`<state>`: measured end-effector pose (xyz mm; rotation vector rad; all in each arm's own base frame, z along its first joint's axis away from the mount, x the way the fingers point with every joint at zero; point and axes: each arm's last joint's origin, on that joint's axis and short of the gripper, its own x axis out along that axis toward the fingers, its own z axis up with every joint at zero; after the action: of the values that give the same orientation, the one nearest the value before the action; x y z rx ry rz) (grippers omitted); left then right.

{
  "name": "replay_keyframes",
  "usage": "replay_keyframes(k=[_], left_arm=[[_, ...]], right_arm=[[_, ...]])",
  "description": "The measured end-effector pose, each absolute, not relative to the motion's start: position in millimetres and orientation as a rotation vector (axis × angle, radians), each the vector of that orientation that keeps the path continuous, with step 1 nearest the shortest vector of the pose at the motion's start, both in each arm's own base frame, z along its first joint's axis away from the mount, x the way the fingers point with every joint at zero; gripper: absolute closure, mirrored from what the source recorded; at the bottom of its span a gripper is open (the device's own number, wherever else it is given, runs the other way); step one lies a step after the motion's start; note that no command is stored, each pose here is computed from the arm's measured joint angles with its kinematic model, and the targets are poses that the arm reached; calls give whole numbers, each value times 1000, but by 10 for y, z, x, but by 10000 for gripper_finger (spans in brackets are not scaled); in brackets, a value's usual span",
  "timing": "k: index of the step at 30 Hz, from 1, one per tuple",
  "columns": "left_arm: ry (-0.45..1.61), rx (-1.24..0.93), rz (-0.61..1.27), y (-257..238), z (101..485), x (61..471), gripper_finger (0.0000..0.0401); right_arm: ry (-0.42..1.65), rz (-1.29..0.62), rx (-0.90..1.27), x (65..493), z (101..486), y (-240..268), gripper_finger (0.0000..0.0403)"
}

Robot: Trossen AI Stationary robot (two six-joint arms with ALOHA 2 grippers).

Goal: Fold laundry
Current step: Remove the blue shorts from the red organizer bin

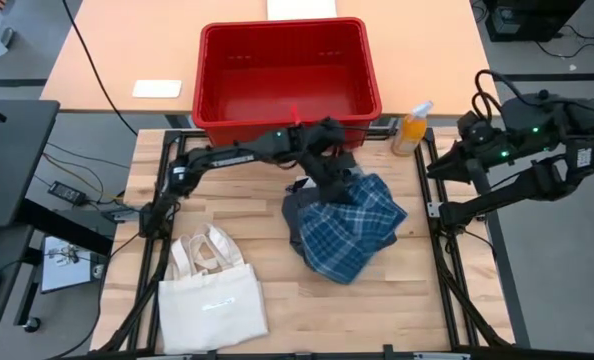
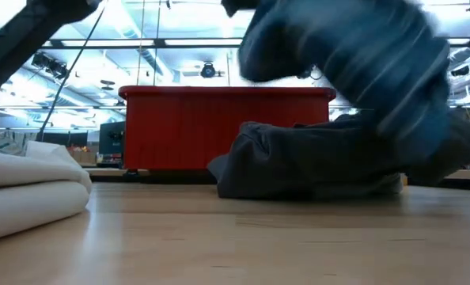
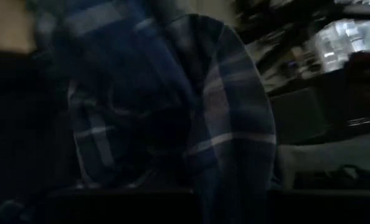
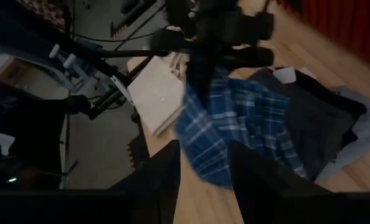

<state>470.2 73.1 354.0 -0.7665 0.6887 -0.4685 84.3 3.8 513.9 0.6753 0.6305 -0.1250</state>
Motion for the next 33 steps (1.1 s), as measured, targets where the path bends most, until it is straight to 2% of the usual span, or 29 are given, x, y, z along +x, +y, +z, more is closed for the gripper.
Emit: replay_keyframes(k=[5,12,16,21,25,29,33], left_arm=[[826,-737,-270,1247,3147,4617,386],[824,-722,-233,1519,2980,4619,356],[818,-604,-196,1446,2948,4677,311],[796,-446,-115,1283,2956,4771,222],[799,-379,-15,1362,2993,4746,160],[761,-373,18,1516,3171,4629,130],[725,-331,52,1630,3364,4482,125]], right_arm=[[653,-132,660,943,5122,39,261],[721,-129,588,1218,5061,44,261],[748,-121,547,1338,5031,46,261],[743,-118,519,1449,5021,34,261],[724,-132,526,1462,5032,5,261],[716,-149,535,1454,5035,-20,261],[674,-152,520,1442,5068,-28,261]])
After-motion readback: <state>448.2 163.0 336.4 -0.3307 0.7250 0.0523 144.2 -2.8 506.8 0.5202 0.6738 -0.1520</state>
